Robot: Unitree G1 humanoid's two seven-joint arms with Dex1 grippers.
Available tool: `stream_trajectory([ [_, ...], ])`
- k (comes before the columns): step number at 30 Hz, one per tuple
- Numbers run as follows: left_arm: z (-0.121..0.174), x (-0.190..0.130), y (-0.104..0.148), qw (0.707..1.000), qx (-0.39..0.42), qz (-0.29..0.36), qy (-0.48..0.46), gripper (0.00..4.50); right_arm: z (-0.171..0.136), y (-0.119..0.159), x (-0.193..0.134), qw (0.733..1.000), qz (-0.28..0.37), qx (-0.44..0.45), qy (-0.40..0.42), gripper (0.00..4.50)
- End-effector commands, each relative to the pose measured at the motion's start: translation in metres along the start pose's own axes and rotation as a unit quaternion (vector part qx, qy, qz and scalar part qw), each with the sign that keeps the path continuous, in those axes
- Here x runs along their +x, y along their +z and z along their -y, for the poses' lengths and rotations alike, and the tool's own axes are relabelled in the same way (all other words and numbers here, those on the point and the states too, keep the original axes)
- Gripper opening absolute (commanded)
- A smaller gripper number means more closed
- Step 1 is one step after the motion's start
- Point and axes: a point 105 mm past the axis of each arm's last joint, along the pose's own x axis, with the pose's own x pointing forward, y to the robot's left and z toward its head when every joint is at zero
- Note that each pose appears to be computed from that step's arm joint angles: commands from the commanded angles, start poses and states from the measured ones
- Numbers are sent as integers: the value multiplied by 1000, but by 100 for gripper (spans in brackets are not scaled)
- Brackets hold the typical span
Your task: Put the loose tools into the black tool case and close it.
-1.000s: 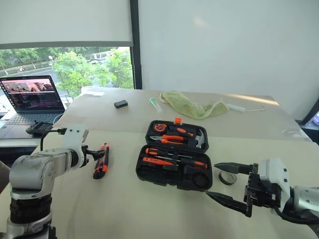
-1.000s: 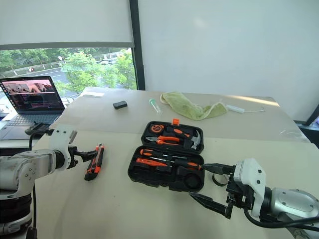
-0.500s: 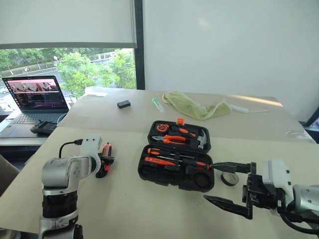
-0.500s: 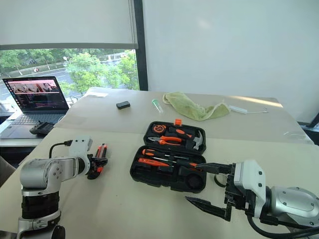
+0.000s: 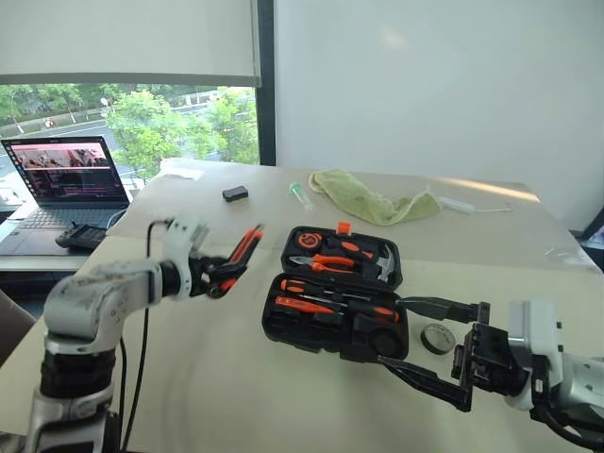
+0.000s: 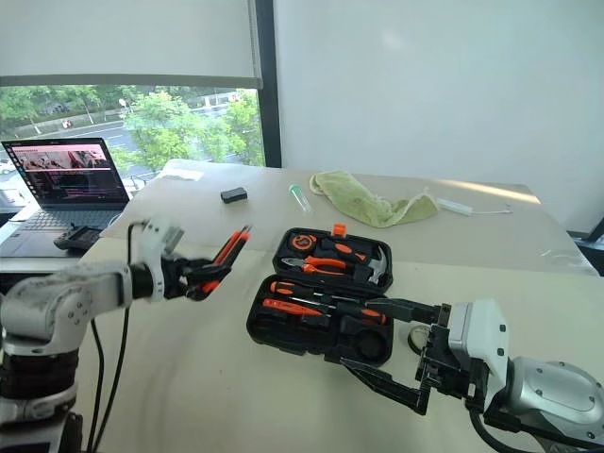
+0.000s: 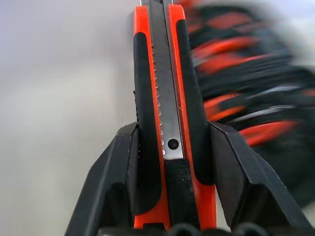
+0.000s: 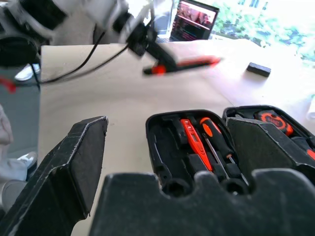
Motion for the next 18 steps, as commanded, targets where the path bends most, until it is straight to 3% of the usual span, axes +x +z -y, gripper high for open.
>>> stream_trajectory([
  [1, 37, 19, 6, 977, 121, -22, -173, 162, -6, 0, -7, 999, -23, -19, -11, 450],
  [3, 48, 37, 1, 949, 197, -49, -240, 162, -10, -10, -17, 998, -60, 2, -23, 450],
  [8, 42, 64, -18, 905, 294, -109, -287, 162, -17, -21, -36, 991, -113, 47, -54, 450],
  [13, 40, 75, -32, 881, 320, -152, -313, 162, -23, -25, -56, 983, -152, 65, -86, 450],
  [18, 46, 87, -40, 877, 314, -172, -319, 162, -23, -23, -67, 979, -163, 56, -110, 450],
])
